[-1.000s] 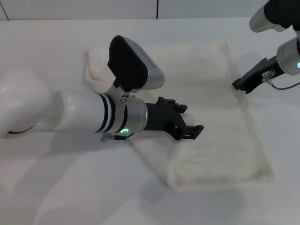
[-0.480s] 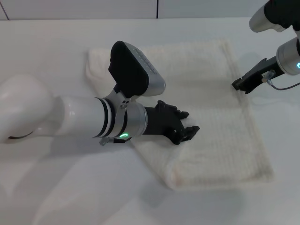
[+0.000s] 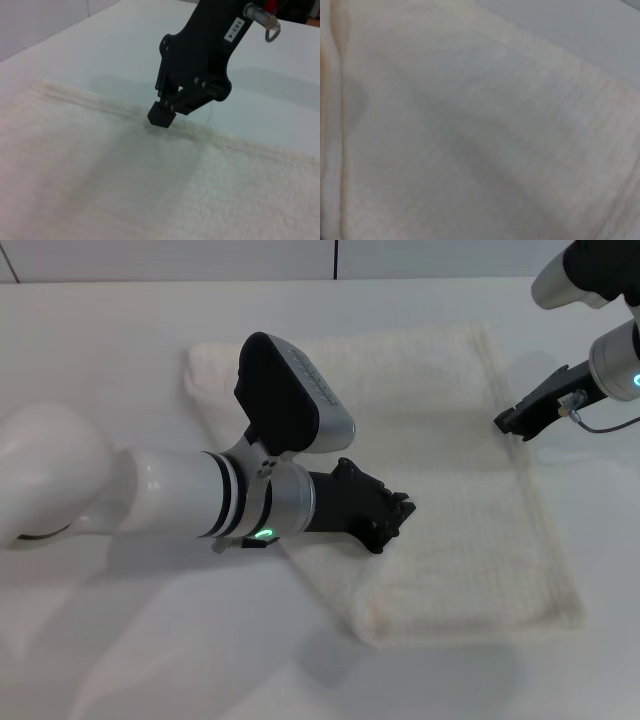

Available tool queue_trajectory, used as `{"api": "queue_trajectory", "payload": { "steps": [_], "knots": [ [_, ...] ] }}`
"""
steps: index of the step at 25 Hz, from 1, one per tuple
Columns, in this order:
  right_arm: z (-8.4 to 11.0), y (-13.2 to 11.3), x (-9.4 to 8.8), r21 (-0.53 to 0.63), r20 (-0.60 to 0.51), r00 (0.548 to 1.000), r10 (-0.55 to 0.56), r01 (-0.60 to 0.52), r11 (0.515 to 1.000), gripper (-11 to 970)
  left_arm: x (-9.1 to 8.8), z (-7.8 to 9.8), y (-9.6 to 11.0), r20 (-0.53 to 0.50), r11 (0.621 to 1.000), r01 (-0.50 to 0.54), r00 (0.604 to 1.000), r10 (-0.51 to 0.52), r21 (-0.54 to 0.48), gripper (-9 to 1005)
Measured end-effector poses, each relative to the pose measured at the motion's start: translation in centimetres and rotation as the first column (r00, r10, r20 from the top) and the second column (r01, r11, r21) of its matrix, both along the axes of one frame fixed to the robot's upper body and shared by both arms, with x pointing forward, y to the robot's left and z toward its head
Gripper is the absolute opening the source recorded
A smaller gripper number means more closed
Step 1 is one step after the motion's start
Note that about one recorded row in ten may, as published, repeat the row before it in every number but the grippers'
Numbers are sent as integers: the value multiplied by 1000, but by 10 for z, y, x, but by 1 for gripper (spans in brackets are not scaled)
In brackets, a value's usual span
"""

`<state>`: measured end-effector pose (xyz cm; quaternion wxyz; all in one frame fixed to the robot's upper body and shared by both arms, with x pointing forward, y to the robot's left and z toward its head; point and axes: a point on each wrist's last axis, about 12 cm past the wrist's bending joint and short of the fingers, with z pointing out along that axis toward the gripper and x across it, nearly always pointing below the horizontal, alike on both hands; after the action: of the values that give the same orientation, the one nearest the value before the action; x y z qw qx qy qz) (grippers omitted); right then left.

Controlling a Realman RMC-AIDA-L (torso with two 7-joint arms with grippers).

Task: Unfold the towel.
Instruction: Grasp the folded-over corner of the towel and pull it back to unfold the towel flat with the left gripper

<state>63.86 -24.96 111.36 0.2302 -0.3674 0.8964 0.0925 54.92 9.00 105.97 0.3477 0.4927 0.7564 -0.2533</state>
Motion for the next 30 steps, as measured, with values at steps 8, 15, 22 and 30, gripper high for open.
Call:
{"api": "queue_trajectory", "payload": {
  "steps": [8, 15, 22, 30],
  "knots": [
    [-1, 0, 0, 1, 0, 1000, 0, 0, 1000, -1, -7, 6, 7, -3, 999, 9, 1000, -9, -43, 56],
    [-1, 0, 0, -1, -2, 1000, 2, -2, 1000, -1, -17, 22, 36, 30, 989, -5, 999, 10, -146, 48],
    [-1, 0, 0, -3, 0, 1000, 3, -3, 1000, -1, -19, 26, 72, 6, 978, -56, 998, 58, -201, 48],
    [0, 0, 0, -5, 6, 1000, 5, -5, 1000, -1, -23, 30, 101, -2, 970, -53, 999, 54, -239, 48]
  ]
}}
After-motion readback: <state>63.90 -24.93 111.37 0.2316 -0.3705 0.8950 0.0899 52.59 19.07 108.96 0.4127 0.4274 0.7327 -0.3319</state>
